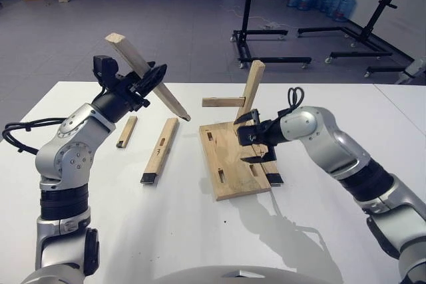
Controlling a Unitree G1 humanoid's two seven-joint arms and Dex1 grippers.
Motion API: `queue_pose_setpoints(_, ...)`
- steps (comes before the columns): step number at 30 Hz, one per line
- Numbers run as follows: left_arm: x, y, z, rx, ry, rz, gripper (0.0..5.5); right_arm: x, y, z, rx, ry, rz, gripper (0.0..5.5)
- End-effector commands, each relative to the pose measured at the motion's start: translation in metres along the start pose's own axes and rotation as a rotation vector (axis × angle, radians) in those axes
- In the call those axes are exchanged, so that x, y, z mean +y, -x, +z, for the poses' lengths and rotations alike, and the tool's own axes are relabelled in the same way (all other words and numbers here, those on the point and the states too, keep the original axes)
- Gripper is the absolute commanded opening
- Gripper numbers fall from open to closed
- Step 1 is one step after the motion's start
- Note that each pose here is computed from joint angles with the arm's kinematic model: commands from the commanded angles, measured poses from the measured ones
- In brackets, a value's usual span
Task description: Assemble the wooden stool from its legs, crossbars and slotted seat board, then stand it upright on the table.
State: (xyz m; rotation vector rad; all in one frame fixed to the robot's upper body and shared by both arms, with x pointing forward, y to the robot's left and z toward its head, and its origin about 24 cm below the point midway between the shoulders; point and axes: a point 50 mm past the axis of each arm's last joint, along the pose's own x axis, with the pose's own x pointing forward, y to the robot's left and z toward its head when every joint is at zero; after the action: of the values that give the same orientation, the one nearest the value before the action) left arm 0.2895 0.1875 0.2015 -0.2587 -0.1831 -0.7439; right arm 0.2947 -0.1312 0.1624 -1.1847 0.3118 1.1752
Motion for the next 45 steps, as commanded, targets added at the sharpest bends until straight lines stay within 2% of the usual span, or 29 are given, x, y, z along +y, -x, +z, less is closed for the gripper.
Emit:
queue_pose_setpoints(1,-0.001,-0.015,-0.002,0.030,0.069,-0.119,2.02,-0.010,0.020,-0.006,-0.028,-0.107,-0.082,5.40)
queue_pose_setpoints(8,0.024,-0.046,-0.010,0.016,0.103,-0.288,2.02,0.015,0.013,-0.019,-0.101,-0.336,-0.080,5.40)
queue_pose_setpoints(11,0.043,-0.038,-0.028,0.056,0.060,-0.303,2.02,0.020,0.008,-0.023,-0.099,-0.359,-0.065,5.40)
queue_pose_setpoints(16,0.060,-0.018,-0.057,0.042,0.148,-0.280,2.02,0.025,0.004,-0.027,-0.092,-0.373,-0.042,5.40)
queue_pose_setpoints(23,0.041,-0.029,-0.078,0.069,-0.011,-0.353,2.02,0.032,0.000,-0.027,-0.095,-0.391,-0.040,5.40)
queue_pose_setpoints(30,0.034,-0.030,-0.098,0.109,0.008,-0.390,2.02,0.036,-0.010,-0.020,-0.111,-0.390,-0.022,5.40)
queue_pose_setpoints(45,0.030,-0.042,-0.104,0.081,-0.014,-0.445,2.02,0.042,-0.018,-0.014,-0.124,-0.387,-0.007,5.40)
